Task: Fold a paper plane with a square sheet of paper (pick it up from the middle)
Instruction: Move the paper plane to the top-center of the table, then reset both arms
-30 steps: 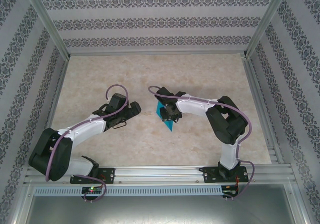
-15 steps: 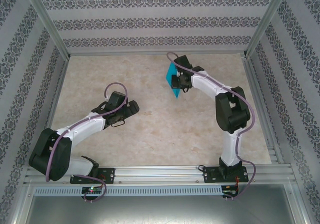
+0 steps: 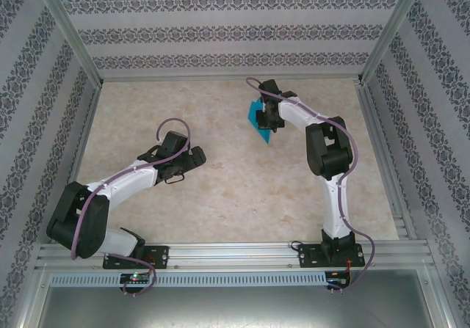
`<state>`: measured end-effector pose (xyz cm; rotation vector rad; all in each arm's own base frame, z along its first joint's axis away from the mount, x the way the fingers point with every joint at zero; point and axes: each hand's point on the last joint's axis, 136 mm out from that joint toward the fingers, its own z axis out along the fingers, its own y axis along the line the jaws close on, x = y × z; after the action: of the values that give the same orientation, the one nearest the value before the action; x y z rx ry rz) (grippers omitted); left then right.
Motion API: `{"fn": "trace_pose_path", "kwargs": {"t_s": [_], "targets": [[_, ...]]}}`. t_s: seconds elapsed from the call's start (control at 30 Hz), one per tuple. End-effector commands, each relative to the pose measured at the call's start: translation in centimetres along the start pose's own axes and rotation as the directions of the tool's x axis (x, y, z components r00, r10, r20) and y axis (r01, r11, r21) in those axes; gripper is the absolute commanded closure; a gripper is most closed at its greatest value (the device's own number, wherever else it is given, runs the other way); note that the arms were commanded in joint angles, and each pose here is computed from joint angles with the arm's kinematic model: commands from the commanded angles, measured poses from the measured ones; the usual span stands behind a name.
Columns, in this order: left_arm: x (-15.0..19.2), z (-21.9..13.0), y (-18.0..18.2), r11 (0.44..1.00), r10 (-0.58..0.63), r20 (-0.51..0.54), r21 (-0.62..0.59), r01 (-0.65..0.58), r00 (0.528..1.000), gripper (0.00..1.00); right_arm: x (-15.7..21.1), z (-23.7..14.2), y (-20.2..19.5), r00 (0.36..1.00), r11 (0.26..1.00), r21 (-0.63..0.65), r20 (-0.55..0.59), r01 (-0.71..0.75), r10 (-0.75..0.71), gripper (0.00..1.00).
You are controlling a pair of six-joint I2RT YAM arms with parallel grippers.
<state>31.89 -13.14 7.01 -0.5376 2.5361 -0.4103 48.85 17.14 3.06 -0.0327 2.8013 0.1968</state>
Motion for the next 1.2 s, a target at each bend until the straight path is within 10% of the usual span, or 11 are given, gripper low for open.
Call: {"fn": "trace_pose_path", "kwargs": {"t_s": [0.0,0.4,0.77,1.17], "targets": [[-0.5,-0.2,0.1,1.000,0.010,-0.001,-0.012,-0.010,1.000,0.00,0.5,0.5,-0.6,0.999,1.000,0.018,-0.042,0.009,-0.009,0.82],[-1.2,-0.6,0.0,1.000,0.015,0.009,-0.025,-0.015,1.000,0.00,1.7,1.9,-1.3,0.995,0.998,0.057,-0.092,-0.034,0.039,0.79],[-9.2,-5.9,1.5,0.984,0.012,0.183,-0.176,0.021,0.983,0.00,-2.6,-9.3,1.1,0.986,0.995,-0.039,0.139,-0.090,0.095,0.62],[-15.7,-11.5,9.5,0.901,0.059,0.425,-0.412,0.135,0.903,0.00,-2.7,-21.9,-6.8,0.814,0.965,0.190,0.580,-0.181,0.038,0.13]]}}
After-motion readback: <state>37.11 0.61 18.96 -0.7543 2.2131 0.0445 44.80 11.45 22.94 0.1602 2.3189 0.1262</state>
